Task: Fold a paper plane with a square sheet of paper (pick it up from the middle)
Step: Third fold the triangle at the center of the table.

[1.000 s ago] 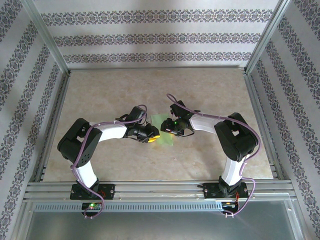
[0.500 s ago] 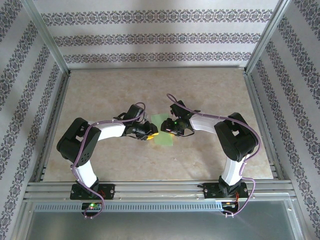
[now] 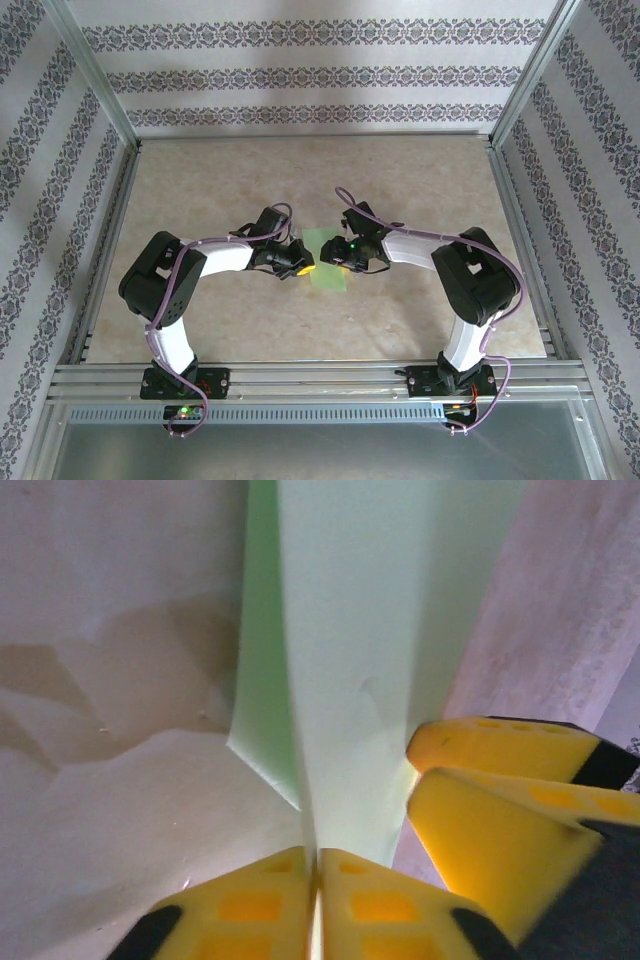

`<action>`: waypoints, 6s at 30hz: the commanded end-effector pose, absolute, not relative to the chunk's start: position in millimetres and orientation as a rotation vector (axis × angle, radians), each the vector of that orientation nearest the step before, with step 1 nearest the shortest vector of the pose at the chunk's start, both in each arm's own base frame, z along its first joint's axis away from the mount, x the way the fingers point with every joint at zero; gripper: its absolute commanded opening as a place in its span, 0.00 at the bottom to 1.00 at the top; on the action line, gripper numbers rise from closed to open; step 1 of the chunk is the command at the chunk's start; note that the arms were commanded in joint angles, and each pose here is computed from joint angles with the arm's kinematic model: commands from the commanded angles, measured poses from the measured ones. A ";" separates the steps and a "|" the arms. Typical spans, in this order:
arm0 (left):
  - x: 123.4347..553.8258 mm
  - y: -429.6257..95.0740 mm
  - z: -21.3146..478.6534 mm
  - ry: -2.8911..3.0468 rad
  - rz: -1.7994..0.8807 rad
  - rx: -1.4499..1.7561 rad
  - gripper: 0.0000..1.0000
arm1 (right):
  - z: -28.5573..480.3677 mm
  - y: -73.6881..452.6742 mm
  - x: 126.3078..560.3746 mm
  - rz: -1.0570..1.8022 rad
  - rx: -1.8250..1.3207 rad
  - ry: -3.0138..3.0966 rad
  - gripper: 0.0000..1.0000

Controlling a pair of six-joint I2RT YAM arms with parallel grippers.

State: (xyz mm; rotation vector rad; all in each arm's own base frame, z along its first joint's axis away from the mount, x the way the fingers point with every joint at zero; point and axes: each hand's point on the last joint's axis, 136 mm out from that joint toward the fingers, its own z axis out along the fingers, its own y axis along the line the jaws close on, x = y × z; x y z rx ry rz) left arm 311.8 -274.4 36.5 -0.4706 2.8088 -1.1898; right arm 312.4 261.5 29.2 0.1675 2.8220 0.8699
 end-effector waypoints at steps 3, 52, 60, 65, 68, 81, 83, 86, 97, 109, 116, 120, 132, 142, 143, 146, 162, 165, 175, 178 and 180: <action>319.3 -268.9 38.1 2.820 -1.157 -0.572 0.05 | 70.3 253.3 330.0 0.845 -0.043 2.640 0.60; 340.6 -272.0 45.0 2.792 -1.250 -0.823 0.02 | 39.9 287.7 282.8 0.146 -1.220 1.919 0.38; 340.5 -270.6 44.3 2.789 -1.246 -0.826 0.02 | 45.7 289.8 275.0 0.204 -1.213 1.911 0.37; 339.6 -270.9 45.2 2.790 -1.248 -0.819 0.03 | 49.0 290.3 274.1 0.217 -1.204 1.905 0.36; 339.8 -270.9 45.4 2.789 -1.250 -0.818 0.03 | 48.9 291.4 274.0 0.222 -1.205 1.906 0.32; 352.2 -212.4 59.9 2.735 -1.067 -0.793 0.36 | 45.1 308.9 245.2 0.486 -1.258 1.981 0.10; 357.8 -212.1 74.2 2.709 -1.065 -0.698 0.38 | 46.6 312.9 238.6 0.565 -1.241 2.013 0.09; 363.5 -220.5 93.4 2.673 -1.093 -0.563 0.41 | 51.3 318.6 229.8 0.696 -1.197 2.058 0.09; 351.1 -250.4 60.4 2.832 -0.991 -0.393 0.32 | 65.0 330.1 225.7 0.959 -1.032 2.149 0.09; 342.8 -247.9 21.7 2.996 -0.784 -0.340 0.19 | 54.1 321.6 242.1 1.017 -0.861 2.282 0.09; 336.6 -244.1 8.4 3.045 -0.720 -0.320 0.15 | 43.1 311.1 254.3 0.931 -0.798 2.356 0.09; 334.9 -244.2 5.8 3.059 -0.704 -0.307 0.14 | 38.0 305.0 260.6 0.879 -0.764 2.388 0.09; 332.0 -246.6 2.6 3.075 -0.702 -0.279 0.13 | 28.7 299.6 269.9 0.813 -0.712 2.435 0.09; 331.0 -248.0 0.3 3.083 -0.701 -0.270 0.12 | 24.1 296.1 272.9 0.776 -0.692 2.454 0.09; 331.2 -248.2 0.8 3.081 -0.704 -0.267 0.12 | 23.9 296.1 273.0 0.775 -0.691 2.455 0.09; 330.6 -248.6 0.8 3.083 -0.703 -0.267 0.12 | 22.8 296.3 272.5 0.776 -0.692 2.461 0.09; 329.7 -249.1 0.2 3.086 -0.704 -0.263 0.12 | 19.1 293.4 274.1 0.746 -0.686 2.479 0.08; 329.6 -249.2 0.0 3.086 -0.705 -0.263 0.12 | 18.0 293.3 274.1 0.744 -0.687 2.482 0.08; 328.9 -249.7 -0.5 3.088 -0.705 -0.262 0.12 | 12.8 293.6 272.5 0.744 -0.692 2.504 0.08; 329.7 -250.4 1.5 3.083 -0.706 -0.261 0.12 | 10.8 291.8 271.9 0.735 -0.688 2.515 0.08; 330.6 -250.4 4.2 3.078 -0.706 -0.262 0.12 | 9.3 290.5 270.9 0.727 -0.689 2.522 0.08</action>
